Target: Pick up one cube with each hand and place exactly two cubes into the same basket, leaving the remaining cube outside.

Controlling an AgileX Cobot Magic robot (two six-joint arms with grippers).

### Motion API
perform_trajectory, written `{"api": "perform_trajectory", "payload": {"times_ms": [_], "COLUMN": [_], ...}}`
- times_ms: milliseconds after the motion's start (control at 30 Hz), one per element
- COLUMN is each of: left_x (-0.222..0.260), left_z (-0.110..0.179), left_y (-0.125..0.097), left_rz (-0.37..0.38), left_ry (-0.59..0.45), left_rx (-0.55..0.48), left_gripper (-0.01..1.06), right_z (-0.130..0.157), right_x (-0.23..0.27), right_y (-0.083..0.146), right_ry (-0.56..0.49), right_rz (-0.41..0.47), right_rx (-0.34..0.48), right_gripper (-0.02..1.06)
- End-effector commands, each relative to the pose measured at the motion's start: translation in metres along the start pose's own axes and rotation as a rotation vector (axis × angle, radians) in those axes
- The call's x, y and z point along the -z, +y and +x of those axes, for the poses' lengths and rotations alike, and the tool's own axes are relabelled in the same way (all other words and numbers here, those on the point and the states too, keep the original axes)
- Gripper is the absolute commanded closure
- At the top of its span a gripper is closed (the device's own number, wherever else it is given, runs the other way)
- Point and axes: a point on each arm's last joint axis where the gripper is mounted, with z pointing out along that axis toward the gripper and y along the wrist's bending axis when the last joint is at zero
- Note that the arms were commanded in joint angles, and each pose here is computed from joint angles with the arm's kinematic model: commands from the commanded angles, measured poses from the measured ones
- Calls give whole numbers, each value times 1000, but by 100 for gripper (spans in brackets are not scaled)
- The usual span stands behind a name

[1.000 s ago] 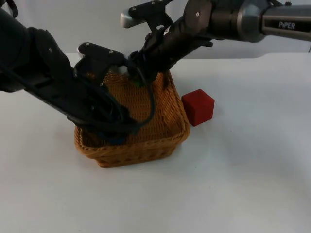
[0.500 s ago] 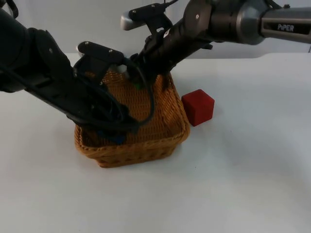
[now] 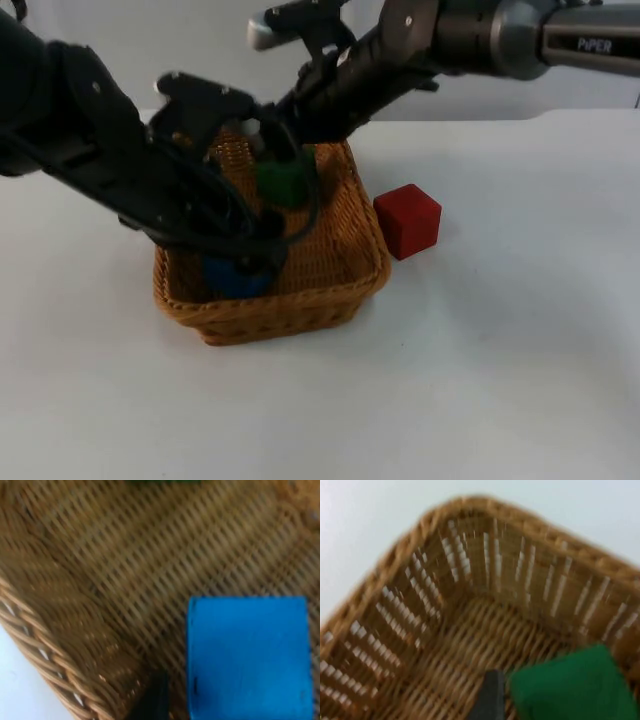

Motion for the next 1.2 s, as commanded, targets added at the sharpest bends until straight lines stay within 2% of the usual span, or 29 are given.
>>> {"api": "perform_trajectory", "payload": {"times_ms": [0, 100, 233, 267, 367, 533, 733, 867, 1167], "left_x": [14, 26, 59, 59, 95, 144, 209, 236, 268], "left_z": [-11, -17, -28, -28, -38, -46, -46, -42, -31], "left_y": [-3, -4, -9, -9, -14, -19, -26, -29, -30], "left_rz": [7, 20, 65, 65, 101, 131, 159, 167, 144], "left_ry": [-45, -65, -101, -101, -157, -250, -374, -422, -453], "left_rx": [10, 7, -4, -4, -16, -38, -84, -104, -118], "left_gripper": [16, 16, 16, 16, 16, 16, 16, 16, 16], "right_z": [-26, -40, -73, -73, -97, -113, -118, -117, -118], "right_x": [24, 43, 95, 95, 146, 194, 232, 242, 262], "right_y": [2, -1, -1, -1, -1, 0, 6, 10, 16], "right_ry": [-57, -74, -107, -107, -127, -142, -91, -60, -26], "right_rz": [6, 8, -3, -3, -14, -19, -52, -69, -95], "right_rx": [25, 27, 41, 41, 27, 21, 38, 45, 45], "right_gripper": [31, 31, 31, 31, 31, 31, 31, 31, 31]}}
